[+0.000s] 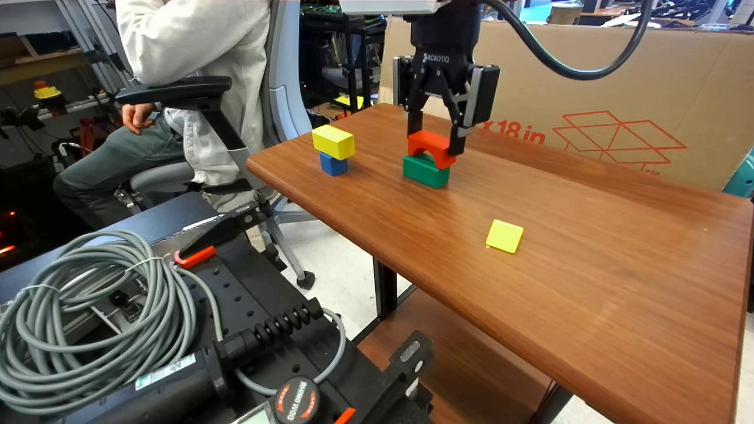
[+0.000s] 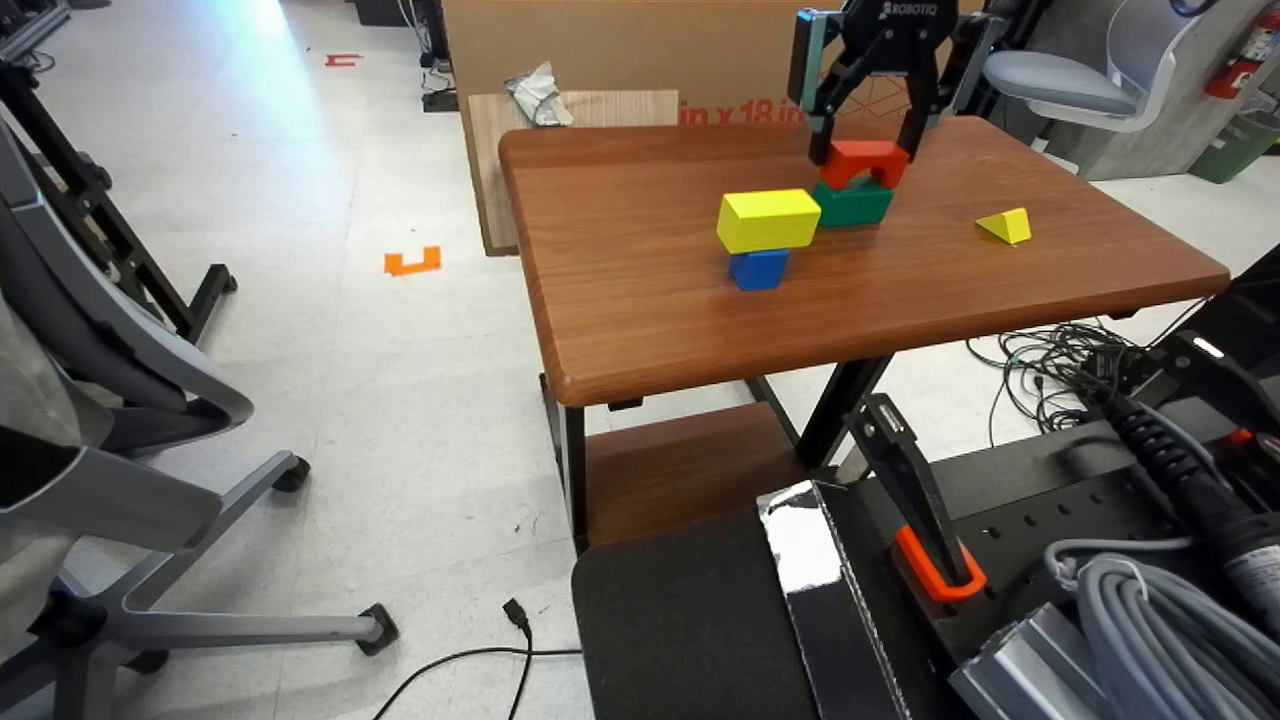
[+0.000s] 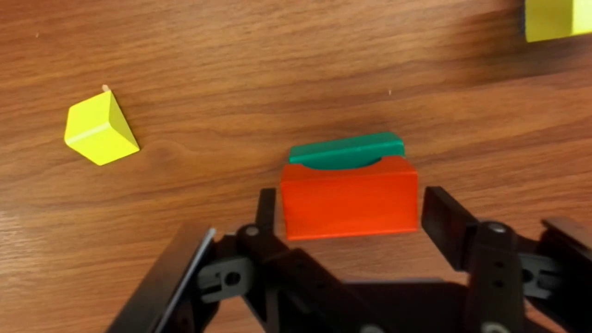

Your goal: Place the orange block on top of the stack on the left, place the green block on top of the orange block

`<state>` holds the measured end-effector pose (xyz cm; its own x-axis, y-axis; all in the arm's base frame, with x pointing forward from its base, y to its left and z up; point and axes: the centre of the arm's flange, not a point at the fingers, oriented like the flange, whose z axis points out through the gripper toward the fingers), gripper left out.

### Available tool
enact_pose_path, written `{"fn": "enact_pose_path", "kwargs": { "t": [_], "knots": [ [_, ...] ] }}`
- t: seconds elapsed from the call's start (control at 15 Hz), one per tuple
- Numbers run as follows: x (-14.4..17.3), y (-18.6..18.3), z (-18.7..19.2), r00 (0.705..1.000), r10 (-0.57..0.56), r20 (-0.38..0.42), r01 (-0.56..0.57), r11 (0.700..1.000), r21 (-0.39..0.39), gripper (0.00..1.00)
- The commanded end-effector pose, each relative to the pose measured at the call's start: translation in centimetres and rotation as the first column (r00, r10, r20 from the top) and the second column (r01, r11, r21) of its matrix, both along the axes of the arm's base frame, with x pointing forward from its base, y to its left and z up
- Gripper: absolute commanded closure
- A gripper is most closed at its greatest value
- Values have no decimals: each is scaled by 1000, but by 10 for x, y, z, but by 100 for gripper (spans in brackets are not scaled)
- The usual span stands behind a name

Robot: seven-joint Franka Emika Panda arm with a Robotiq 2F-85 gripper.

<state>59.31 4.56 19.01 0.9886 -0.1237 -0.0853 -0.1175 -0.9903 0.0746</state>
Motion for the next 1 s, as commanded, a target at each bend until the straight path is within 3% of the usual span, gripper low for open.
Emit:
{"fn": "enact_pose_path", "kwargs": {
  "t": [0.0,0.13,0.33,0.93],
  "knots": [
    [8,5,-6,999,23,-23,-24,999,-34,51],
    [7,6,1,1000,25,-14,-25,999,-34,58],
    [-14,7,18,999,43,-4,-43,999,-6,58],
    [-92,39,76,983,173,55,-172,985,-29,58]
  ]
}}
